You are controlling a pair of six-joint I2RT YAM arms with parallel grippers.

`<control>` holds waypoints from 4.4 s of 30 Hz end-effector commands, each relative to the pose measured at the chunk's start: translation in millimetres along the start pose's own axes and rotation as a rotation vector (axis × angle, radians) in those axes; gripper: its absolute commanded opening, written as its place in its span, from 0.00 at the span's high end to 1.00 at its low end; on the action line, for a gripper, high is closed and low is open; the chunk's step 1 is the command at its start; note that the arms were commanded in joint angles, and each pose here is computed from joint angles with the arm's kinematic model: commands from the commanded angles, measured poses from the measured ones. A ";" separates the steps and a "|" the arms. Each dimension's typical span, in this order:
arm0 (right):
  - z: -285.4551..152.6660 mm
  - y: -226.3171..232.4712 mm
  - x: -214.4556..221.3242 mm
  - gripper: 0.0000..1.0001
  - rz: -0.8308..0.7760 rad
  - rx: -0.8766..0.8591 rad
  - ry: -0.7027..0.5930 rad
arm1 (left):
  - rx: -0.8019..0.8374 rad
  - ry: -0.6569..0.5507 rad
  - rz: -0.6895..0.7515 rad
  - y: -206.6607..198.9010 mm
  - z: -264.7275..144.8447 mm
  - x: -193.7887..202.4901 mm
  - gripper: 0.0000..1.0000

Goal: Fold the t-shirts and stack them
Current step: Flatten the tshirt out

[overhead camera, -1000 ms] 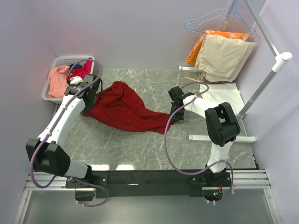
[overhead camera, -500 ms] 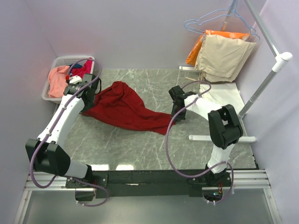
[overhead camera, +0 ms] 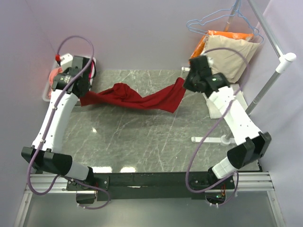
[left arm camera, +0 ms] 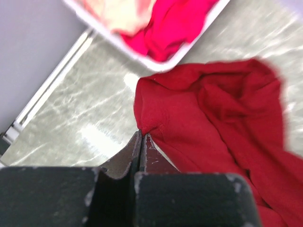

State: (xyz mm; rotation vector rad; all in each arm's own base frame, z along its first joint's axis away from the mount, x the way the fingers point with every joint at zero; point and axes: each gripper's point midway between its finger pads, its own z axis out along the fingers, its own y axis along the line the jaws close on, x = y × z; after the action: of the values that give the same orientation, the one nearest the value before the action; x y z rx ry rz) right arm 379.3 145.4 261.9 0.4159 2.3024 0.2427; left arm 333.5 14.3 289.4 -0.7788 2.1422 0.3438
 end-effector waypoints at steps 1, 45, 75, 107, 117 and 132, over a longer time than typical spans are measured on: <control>-52.1 -23.4 -59.5 1.00 0.049 0.027 -0.166 | 0.022 -0.129 -0.062 4.0 -28.7 -58.5 0.99; -277.9 34.0 -249.5 1.00 0.034 -0.458 -0.938 | 0.518 -0.265 -0.224 -93.9 -39.6 -164.2 0.99; -386.4 10.4 -207.6 1.00 0.006 -0.627 -1.129 | 0.562 -0.621 -0.385 12.0 -179.2 -207.7 0.99; -286.6 11.3 -221.4 1.00 0.012 -0.453 -1.006 | 0.585 -0.498 -0.305 -75.1 -88.1 -212.1 0.99; -351.7 -30.0 -168.2 1.00 0.007 -0.461 -1.039 | 0.535 -0.547 -0.315 5.4 -148.0 -175.4 0.99; -401.4 -35.7 -180.0 1.00 -0.011 -0.469 -1.165 | 0.625 -0.662 -0.381 19.4 -206.6 -211.6 0.99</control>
State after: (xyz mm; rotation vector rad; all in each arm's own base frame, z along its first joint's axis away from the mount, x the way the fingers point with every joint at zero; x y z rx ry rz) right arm 178.9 30.1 630.1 0.1911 1.1079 0.4292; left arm 281.3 13.5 574.4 -0.5768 1.3463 -0.2667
